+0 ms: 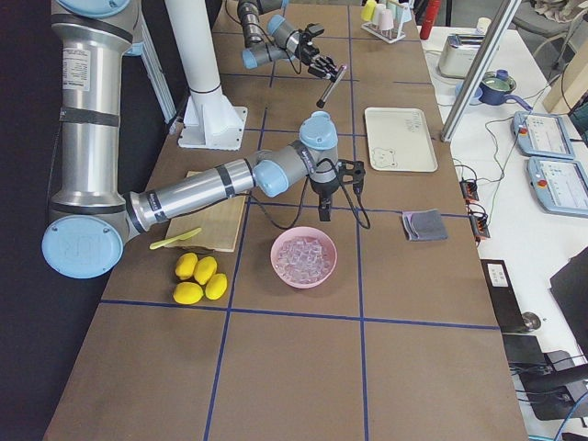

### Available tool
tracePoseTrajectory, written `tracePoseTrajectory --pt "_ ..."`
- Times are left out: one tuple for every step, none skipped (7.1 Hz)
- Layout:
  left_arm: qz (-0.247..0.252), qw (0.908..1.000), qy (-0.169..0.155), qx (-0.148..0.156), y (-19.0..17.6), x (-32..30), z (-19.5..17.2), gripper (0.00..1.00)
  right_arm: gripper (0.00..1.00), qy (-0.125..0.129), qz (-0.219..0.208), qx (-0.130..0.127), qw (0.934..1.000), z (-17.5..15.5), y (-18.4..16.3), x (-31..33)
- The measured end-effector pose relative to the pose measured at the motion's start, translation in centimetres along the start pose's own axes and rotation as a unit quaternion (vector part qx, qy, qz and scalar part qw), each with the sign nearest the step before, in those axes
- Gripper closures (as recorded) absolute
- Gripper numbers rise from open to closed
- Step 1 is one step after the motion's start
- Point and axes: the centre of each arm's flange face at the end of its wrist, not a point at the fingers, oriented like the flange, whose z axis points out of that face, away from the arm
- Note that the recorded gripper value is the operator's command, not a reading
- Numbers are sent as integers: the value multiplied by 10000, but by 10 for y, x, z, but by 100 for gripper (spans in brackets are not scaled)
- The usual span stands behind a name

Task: Mash ice and strawberries in cup
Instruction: 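Press the metal rod down into the cup to mash the contents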

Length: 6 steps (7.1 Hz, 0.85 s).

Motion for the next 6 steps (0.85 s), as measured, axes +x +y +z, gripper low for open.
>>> tracePoseTrajectory --pt "19 10000 35 -5 10 -1 0 95 0 -1 -1 1 10000 0 0 0" --pt "63 10000 39 -1 17 -3 1 95 0 -4 -2 -1 10000 0 0 0" --pt "114 9999 -2 4 24 -5 3 95 0 -5 -2 -2 10000 0 0 0" --pt "135 9999 -36 22 32 -9 6 95 0 -5 -2 -3 10000 0 0 0" --pt "133 9999 -41 39 39 -12 8 94 0 -6 -2 -2 10000 0 0 0" --pt "140 9999 -46 29 45 -14 9 94 0 -9 -4 -2 10000 0 0 0"
